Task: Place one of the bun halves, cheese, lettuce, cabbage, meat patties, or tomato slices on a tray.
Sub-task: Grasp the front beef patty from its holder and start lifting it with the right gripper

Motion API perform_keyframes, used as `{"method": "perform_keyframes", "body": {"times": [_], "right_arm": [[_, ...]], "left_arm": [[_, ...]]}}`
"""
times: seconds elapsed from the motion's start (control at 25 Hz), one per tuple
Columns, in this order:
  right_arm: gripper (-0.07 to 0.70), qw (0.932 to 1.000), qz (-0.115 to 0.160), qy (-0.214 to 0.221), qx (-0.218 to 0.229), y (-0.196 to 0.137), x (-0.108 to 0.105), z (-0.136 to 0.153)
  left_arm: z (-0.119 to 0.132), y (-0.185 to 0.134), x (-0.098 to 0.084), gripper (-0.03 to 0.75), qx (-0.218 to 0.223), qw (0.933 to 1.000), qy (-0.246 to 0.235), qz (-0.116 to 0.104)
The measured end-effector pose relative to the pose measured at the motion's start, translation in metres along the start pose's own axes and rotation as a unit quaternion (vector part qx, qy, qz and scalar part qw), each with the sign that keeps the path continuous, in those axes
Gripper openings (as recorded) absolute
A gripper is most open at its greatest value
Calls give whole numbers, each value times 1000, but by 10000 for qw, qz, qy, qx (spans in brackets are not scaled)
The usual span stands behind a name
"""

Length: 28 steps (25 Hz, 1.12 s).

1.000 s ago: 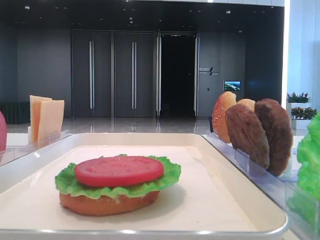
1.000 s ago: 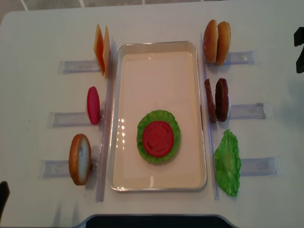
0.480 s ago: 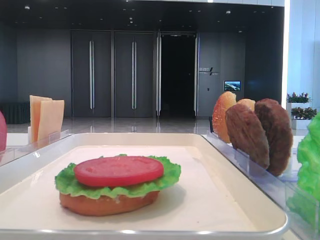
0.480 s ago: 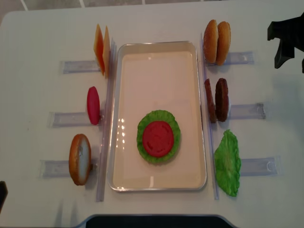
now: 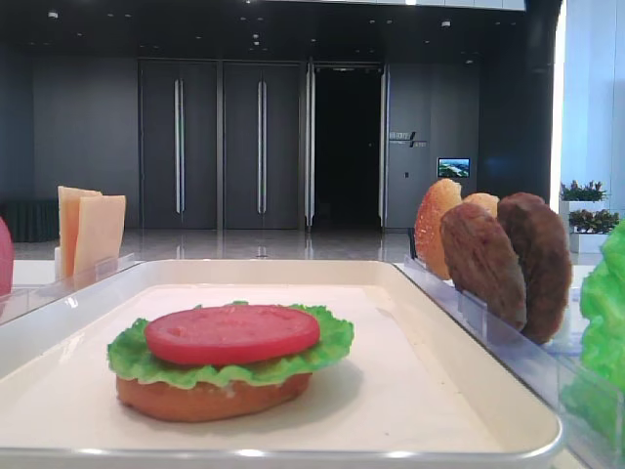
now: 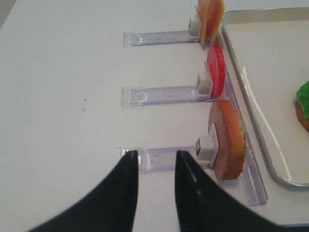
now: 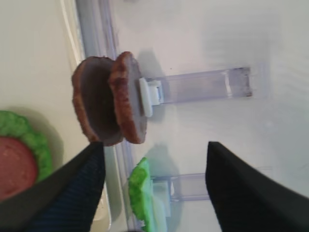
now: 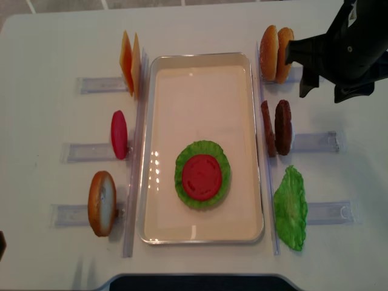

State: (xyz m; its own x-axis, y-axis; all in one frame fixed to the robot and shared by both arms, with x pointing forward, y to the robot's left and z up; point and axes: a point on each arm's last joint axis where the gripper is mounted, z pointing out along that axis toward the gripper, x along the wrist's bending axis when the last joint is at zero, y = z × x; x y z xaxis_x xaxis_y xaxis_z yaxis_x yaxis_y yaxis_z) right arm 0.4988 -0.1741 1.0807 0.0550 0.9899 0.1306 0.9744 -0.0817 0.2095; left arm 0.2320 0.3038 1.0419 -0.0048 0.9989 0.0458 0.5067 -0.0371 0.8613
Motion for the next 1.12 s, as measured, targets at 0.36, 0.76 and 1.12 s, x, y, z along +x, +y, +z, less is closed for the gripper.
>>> {"method": "perform_keyframes", "body": {"times": [0.36,0.76,1.12], "right_arm": [[461,9989,-280,357,-154,-20,42,1],[461,9976,-573,382,-41,-26,66,22],[461,9962,-823,234,165,-27,78,48]], "left_arm": [[0,0,0,128,0,10000,0,0],[0,0,0,113,0,10000,0,0],[0,0,0,70,0,10000,0,0]]}}
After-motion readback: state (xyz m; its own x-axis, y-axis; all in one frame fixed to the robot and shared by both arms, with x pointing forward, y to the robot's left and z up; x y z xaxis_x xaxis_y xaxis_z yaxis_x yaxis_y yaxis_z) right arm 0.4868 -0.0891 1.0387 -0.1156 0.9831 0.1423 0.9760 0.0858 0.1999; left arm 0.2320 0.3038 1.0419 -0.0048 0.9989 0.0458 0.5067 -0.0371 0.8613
